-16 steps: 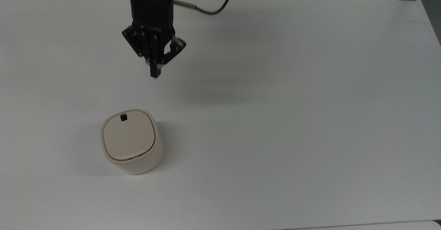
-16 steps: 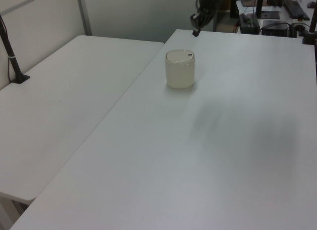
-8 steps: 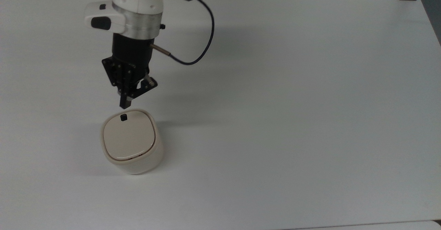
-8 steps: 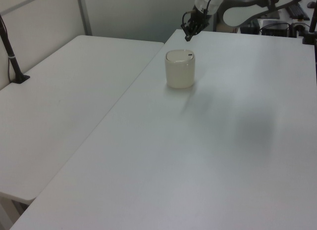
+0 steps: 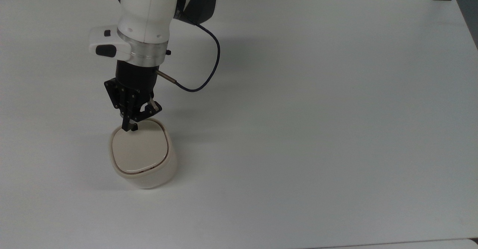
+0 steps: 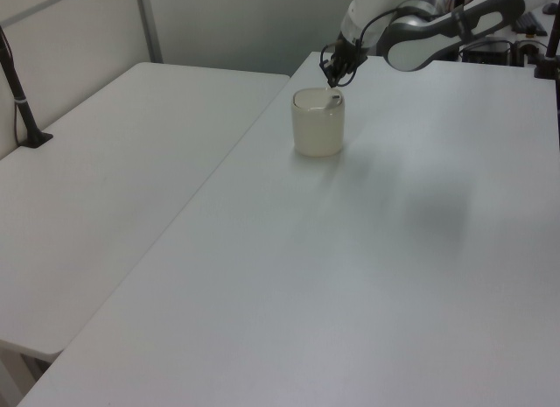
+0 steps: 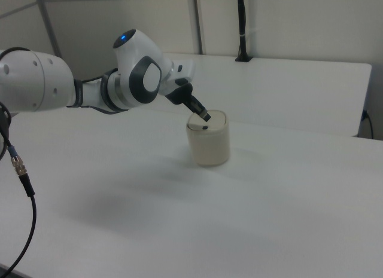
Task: Open the trash bin
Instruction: 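Hook the lid slot with the gripper and pull the lid upward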
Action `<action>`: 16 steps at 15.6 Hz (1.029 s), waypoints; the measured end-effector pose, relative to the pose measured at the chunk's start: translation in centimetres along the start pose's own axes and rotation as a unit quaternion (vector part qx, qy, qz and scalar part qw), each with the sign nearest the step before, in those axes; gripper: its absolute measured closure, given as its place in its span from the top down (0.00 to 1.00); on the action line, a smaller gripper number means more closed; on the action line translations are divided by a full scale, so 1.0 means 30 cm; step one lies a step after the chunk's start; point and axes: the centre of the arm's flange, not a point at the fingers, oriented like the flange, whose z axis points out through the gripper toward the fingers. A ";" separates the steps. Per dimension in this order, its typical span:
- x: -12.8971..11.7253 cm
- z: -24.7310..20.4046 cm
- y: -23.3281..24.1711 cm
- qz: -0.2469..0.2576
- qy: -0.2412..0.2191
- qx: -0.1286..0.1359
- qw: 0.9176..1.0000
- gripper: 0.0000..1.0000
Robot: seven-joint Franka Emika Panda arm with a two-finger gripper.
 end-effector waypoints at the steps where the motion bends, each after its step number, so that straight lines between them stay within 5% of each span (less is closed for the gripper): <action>1: -0.009 0.018 -0.003 -0.003 -0.003 -0.003 1.000 0.01; 10: -0.027 0.050 -0.014 -0.028 0.002 -0.017 0.999 0.01; 16: 0.079 -0.144 0.010 -0.001 0.036 0.000 0.999 0.01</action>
